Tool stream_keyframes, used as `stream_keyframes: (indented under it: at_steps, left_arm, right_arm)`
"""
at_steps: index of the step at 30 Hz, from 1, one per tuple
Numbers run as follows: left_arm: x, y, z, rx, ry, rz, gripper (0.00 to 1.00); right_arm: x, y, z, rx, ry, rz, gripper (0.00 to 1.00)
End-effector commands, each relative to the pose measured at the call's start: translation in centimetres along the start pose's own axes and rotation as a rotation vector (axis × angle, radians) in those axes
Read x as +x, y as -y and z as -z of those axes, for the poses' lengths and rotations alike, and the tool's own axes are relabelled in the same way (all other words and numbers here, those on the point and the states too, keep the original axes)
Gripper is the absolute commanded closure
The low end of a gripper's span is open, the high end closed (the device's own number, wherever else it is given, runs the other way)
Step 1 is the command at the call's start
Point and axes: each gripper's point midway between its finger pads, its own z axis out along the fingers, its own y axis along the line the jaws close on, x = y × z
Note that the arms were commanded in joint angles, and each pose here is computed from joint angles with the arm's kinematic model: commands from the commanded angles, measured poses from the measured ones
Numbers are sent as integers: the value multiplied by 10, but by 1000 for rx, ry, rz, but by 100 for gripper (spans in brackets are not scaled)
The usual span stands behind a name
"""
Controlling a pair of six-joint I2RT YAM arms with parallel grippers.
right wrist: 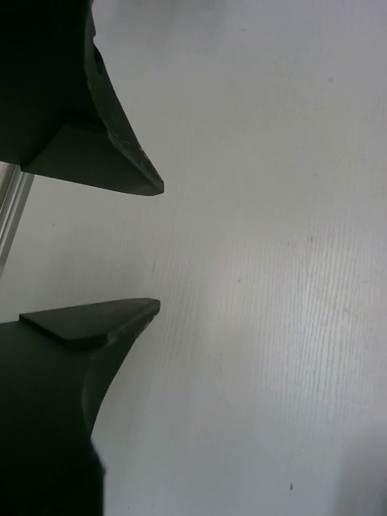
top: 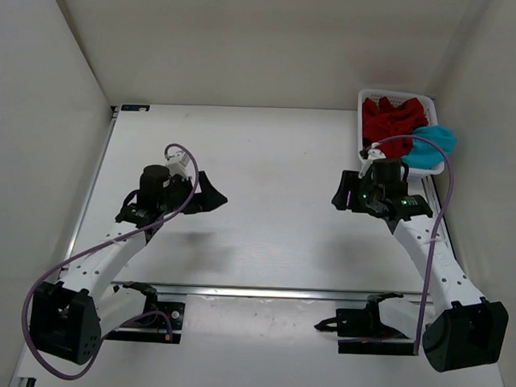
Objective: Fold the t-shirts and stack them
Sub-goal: Grab crumpled tshirt from bin with the right arm
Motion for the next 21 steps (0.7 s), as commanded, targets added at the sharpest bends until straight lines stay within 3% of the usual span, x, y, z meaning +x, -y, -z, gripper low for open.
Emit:
stream_keyframes:
  at_steps: [1, 6, 7, 12, 13, 14, 15, 16, 18, 20, 21]
  left_arm:
    - [-8, 7, 4, 40, 18, -30, 2]
    - [-11, 28, -1, 126, 15, -87, 2]
    - [-10, 29, -4, 149, 11, -82, 1]
    - [-2, 57, -8, 254, 21, -89, 2]
    - [2, 62, -7, 277, 26, -101, 31]
    - [4, 63, -7, 279, 25, -89, 50]
    - [10, 61, -7, 281, 26, -74, 68]
    - [14, 61, -7, 285, 24, -78, 75]
    - [24, 56, -8, 263, 2, -77, 77]
    - [32, 54, -7, 269, -2, -77, 66]
    - [31, 55, -7, 270, 4, -70, 62]
  right_arm:
    - [-22, -19, 8, -96, 96, 23, 48]
    - [-51, -18, 0, -34, 143, -21, 95]
    - [-57, -15, -6, -13, 149, -33, 100]
    - [-131, 16, -14, 88, 282, -101, 100]
    - [-139, 43, -21, 165, 287, -133, 100]
    - [-158, 50, -14, 188, 331, -137, 100]
    - [-176, 76, -10, 268, 366, -155, 100]
    - [-188, 101, -12, 336, 381, -172, 95]
    - [-202, 134, -14, 414, 380, -197, 88]
    - [-199, 167, -36, 466, 310, -201, 65]
    - [-215, 170, -33, 473, 329, -187, 62]
